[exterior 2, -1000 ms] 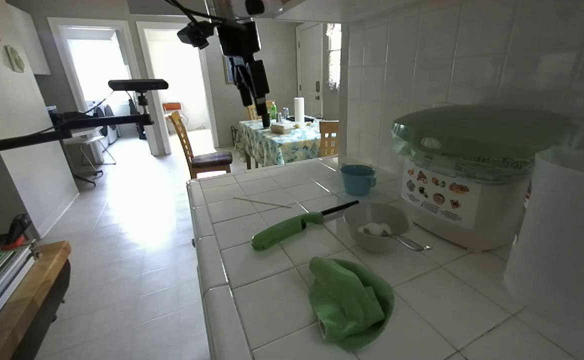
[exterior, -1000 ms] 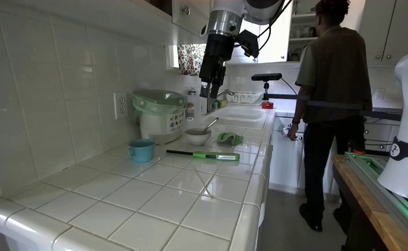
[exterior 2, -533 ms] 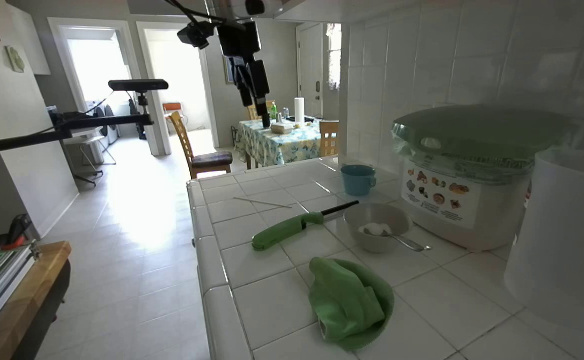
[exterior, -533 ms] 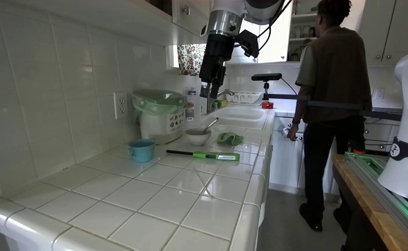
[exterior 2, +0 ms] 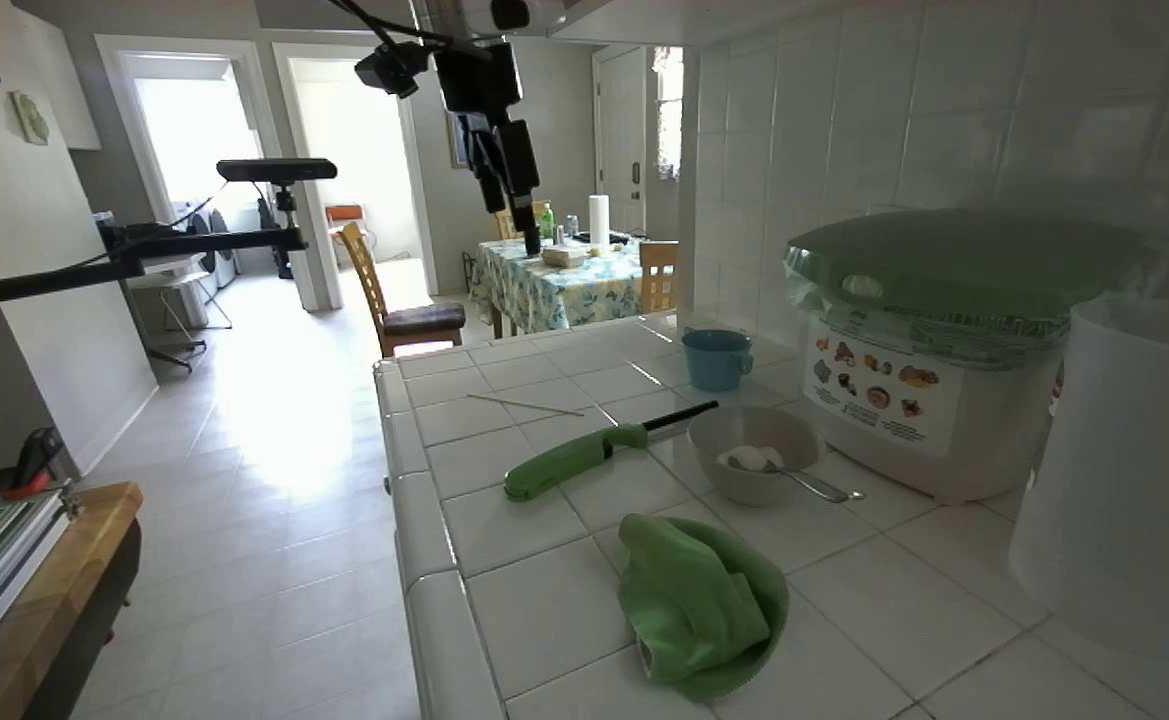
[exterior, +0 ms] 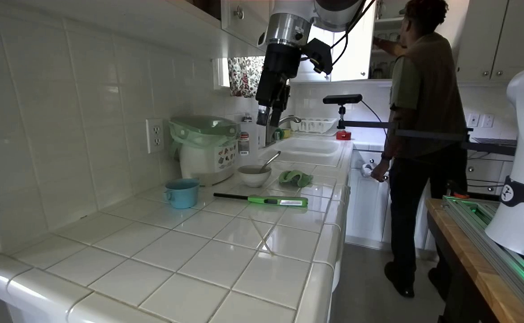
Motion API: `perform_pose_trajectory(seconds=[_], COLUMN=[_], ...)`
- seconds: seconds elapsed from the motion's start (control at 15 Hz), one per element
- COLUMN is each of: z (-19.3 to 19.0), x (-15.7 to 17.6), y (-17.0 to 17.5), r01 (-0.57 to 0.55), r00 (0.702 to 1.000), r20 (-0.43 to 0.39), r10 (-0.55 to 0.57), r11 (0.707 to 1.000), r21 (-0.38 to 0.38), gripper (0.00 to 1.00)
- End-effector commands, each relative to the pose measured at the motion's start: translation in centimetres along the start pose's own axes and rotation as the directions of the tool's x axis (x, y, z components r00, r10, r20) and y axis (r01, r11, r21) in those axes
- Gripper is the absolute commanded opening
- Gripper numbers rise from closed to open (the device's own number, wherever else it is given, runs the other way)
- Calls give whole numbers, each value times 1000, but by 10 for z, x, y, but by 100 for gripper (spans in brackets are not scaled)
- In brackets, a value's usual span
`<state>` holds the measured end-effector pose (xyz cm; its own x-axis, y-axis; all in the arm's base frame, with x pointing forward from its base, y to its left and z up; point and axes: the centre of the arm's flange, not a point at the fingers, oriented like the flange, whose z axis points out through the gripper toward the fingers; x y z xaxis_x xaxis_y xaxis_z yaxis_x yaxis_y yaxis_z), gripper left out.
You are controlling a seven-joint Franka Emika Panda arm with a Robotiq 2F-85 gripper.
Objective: Open the cabinet door
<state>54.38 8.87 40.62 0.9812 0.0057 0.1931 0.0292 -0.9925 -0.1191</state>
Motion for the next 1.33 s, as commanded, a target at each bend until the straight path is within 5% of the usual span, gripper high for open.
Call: perform_pose_trajectory(seconds=[0.0, 0.67, 1.0, 1.27], z=[0, 0, -26, -33], x=[0, 0, 36, 37], y=[0, 0, -11, -15], r01=[0, 0, 22, 20], r00=[1000, 1000, 998, 996], r20=[0, 0, -56, -88], r10=[0, 0, -27, -25], r11=[1000, 1000, 996, 998], r21=[0, 0, -90, -61], gripper=[100, 100, 100, 100])
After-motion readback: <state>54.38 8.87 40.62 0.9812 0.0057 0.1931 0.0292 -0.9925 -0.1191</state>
